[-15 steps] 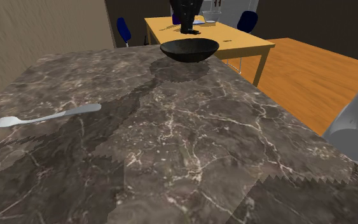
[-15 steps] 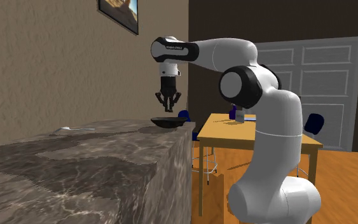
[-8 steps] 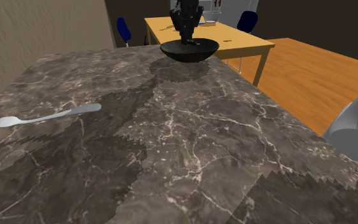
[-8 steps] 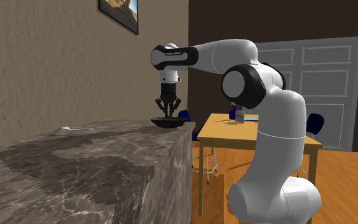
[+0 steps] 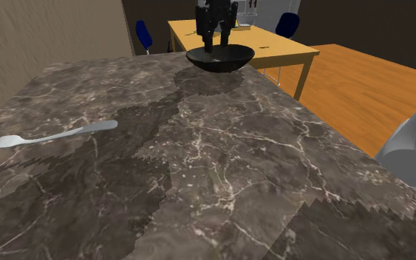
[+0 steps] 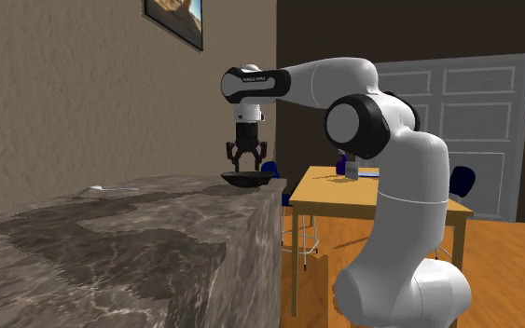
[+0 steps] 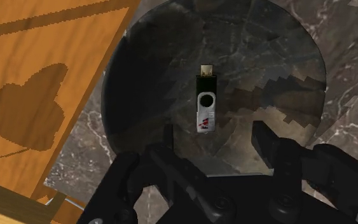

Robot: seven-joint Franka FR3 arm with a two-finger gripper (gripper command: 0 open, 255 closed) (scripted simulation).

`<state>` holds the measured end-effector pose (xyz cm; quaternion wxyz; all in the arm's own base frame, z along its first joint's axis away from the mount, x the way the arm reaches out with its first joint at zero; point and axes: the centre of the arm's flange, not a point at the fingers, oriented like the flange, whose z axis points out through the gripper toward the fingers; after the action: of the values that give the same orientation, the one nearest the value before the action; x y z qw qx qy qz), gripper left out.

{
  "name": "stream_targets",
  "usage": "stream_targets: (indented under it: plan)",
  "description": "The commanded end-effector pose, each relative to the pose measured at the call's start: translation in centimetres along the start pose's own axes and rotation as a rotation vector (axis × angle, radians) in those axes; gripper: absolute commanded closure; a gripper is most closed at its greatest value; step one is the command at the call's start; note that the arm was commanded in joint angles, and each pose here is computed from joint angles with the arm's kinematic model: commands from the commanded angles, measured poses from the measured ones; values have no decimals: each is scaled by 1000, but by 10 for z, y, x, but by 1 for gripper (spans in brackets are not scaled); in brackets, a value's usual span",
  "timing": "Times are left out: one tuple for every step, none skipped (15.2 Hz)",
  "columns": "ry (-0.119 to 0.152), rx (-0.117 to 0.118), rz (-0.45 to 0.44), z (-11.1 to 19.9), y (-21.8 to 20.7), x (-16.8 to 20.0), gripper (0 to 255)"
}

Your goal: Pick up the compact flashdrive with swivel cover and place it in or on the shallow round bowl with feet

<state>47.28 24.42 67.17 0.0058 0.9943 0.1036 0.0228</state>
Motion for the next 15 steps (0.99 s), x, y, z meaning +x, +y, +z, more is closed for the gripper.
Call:
stream_targets:
  plan:
    - [0, 0, 0, 0, 0, 0, 0]
    - [0, 0, 0, 0, 0, 0, 0]
    - [0, 0, 0, 0, 0, 0, 0]
    - [0, 0, 0, 0, 0, 0, 0]
    - [0, 0, 0, -13, 0, 0, 0]
    - [0, 0, 0, -26, 0, 0, 0]
    - [0, 0, 0, -40, 0, 0, 0]
    - [0, 0, 0, -50, 0, 0, 0]
    - [0, 0, 0, -50, 0, 0, 0]
    - [0, 0, 0, -50, 0, 0, 0]
    - [0, 0, 0, -50, 0, 0, 0]
    - [0, 0, 0, -50, 0, 0, 0]
    - [0, 0, 0, -50, 0, 0, 0]
    - [0, 0, 0, -50, 0, 0, 0]
    - [0, 0, 0, -50, 0, 0, 0]
